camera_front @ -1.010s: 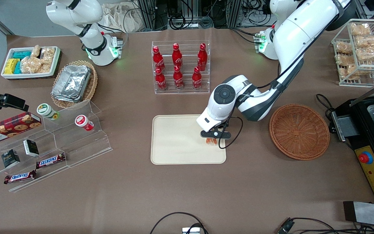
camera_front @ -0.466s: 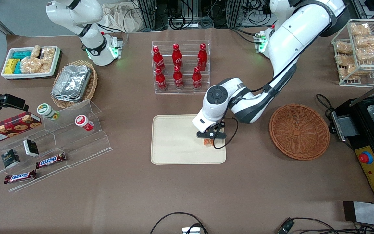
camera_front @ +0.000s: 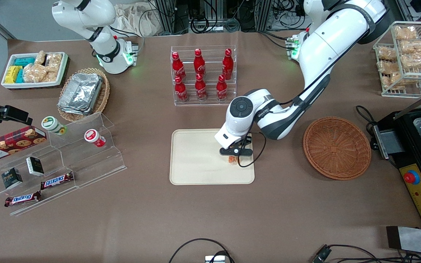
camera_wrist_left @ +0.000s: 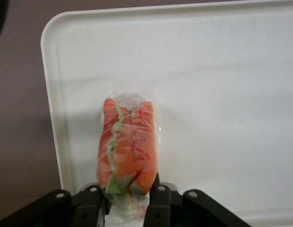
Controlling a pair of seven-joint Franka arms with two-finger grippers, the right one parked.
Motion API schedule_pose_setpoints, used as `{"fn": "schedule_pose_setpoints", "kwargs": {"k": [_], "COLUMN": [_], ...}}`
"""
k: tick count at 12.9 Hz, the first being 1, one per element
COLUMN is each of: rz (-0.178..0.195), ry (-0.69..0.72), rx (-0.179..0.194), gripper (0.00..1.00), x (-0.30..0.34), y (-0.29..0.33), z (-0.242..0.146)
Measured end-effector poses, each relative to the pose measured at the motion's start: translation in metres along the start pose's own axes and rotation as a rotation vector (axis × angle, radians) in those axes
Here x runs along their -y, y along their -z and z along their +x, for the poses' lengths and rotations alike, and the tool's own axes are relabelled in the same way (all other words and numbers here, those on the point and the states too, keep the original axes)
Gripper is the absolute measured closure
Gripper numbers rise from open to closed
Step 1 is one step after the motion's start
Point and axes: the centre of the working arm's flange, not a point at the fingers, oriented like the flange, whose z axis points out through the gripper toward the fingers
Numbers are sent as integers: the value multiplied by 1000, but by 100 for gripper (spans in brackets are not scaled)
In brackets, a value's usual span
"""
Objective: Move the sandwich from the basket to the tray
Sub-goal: 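Lower the sandwich onto the tray and open the left gripper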
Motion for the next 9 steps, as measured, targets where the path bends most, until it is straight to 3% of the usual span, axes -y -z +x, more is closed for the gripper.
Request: {"fn": "schedule_pose_setpoints", "kwargs": {"k": [4,9], "rz": [4,23], "ry": [8,36], "rx": [1,-10], "gripper": [17,10], "x": [3,10], "y": [-2,10], "z": [2,14]}}
